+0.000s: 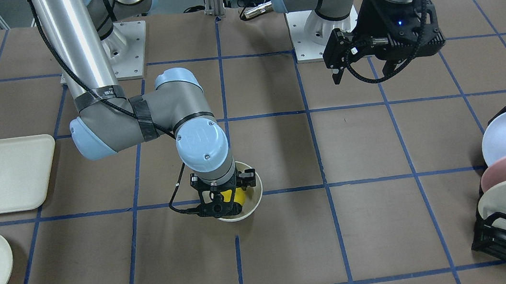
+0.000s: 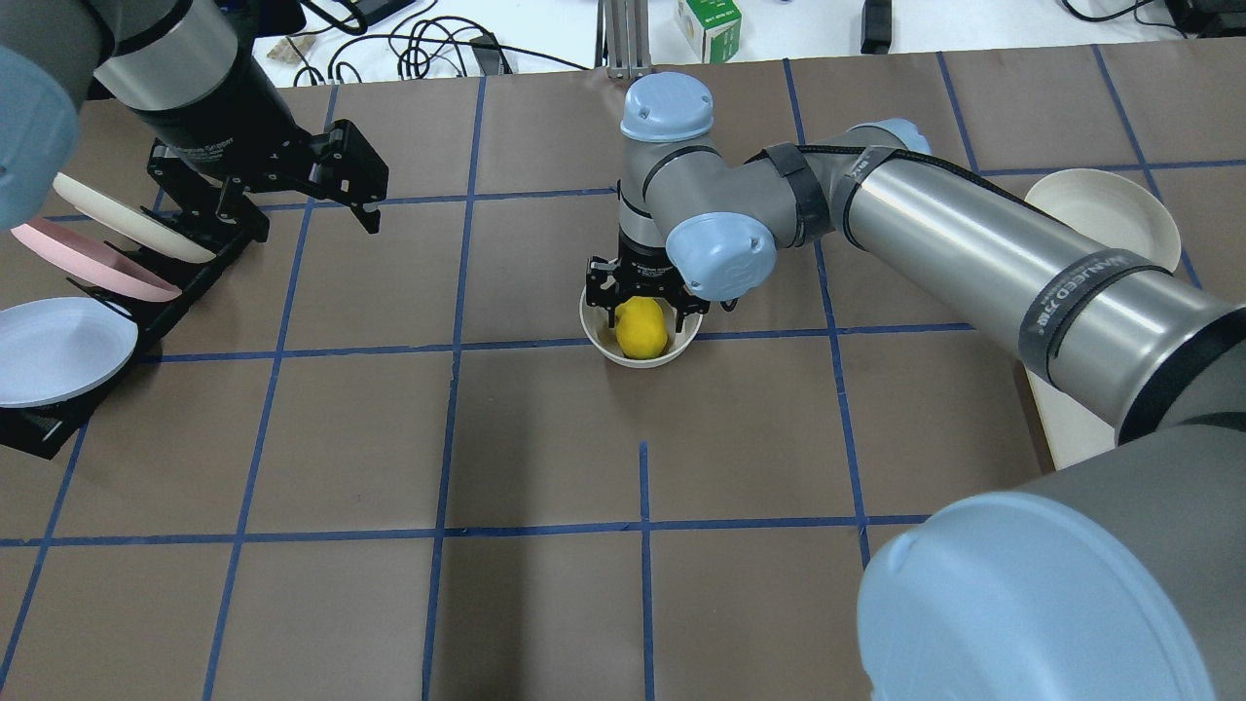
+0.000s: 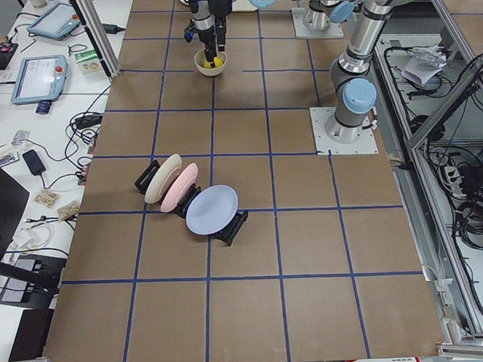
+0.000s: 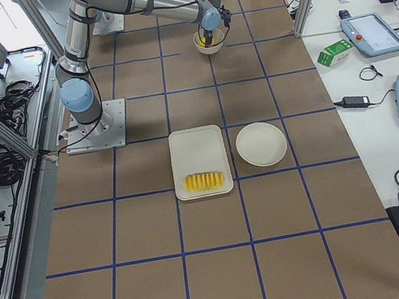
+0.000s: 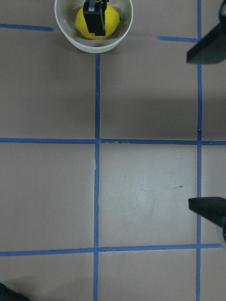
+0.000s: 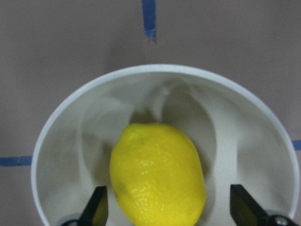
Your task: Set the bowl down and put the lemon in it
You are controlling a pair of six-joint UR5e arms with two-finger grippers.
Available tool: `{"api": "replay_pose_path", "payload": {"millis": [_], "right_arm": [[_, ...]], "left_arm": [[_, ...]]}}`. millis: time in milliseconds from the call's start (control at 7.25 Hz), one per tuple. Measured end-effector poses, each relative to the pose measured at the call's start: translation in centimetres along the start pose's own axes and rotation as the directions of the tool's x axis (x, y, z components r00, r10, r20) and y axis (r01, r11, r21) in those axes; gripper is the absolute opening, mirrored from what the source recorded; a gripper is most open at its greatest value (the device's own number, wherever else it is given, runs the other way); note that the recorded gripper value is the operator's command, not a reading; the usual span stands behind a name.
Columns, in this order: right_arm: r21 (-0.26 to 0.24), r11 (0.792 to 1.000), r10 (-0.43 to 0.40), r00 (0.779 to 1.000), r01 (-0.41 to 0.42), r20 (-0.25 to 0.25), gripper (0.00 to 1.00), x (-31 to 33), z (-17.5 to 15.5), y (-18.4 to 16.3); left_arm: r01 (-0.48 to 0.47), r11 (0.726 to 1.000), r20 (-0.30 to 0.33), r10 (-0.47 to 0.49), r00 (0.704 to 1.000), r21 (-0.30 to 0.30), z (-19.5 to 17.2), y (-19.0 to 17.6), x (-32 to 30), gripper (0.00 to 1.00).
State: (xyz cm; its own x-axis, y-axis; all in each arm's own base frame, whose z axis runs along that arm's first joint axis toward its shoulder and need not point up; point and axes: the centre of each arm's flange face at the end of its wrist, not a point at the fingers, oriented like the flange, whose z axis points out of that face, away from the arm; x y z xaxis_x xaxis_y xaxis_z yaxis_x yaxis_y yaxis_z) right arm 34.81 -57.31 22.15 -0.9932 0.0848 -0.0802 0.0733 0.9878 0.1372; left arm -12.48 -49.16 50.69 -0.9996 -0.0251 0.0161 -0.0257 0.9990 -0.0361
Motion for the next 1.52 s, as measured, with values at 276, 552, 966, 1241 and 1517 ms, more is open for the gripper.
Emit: {"api": "replay_pose_path", "payload": {"millis": [276, 552, 966, 1241, 1517], "right_arm": [[0.041, 0.999, 0.005, 1.0, -0.006, 0.007, 1.0, 0.5, -3.1, 0.2], [0.082, 0.996, 0.04, 0.999, -0.04, -0.001, 1.0, 3.3, -9.0, 0.8], [0.104, 0.992, 0.075, 0.995, -0.068, -0.059, 1.0, 14.7, -19.9, 2.0], [0.095, 0.994, 0.065, 0.992, -0.055, -0.104, 1.0, 20.5, -25.1, 5.4], [0.094, 0.994, 0.069, 0.992, -0.059, -0.108, 1.0, 21.7, -27.7, 8.4]], "left_arm": [[0.0, 1.0, 0.0, 0.0, 1.0, 0.002, -0.1, 0.0, 0.0, 1.0], [0.0, 1.0, 0.001, 0.0, 1.0, 0.005, -0.2, 0.1, 0.0, 1.0], [-0.002, 1.0, 0.001, 0.002, 1.0, 0.004, -0.2, 0.2, -0.1, 1.0], [-0.003, 1.0, 0.002, 0.003, 1.0, 0.004, -0.2, 0.2, -0.1, 1.0], [-0.006, 1.0, 0.004, 0.006, 1.0, 0.004, -0.2, 0.2, -0.1, 1.0]]}}
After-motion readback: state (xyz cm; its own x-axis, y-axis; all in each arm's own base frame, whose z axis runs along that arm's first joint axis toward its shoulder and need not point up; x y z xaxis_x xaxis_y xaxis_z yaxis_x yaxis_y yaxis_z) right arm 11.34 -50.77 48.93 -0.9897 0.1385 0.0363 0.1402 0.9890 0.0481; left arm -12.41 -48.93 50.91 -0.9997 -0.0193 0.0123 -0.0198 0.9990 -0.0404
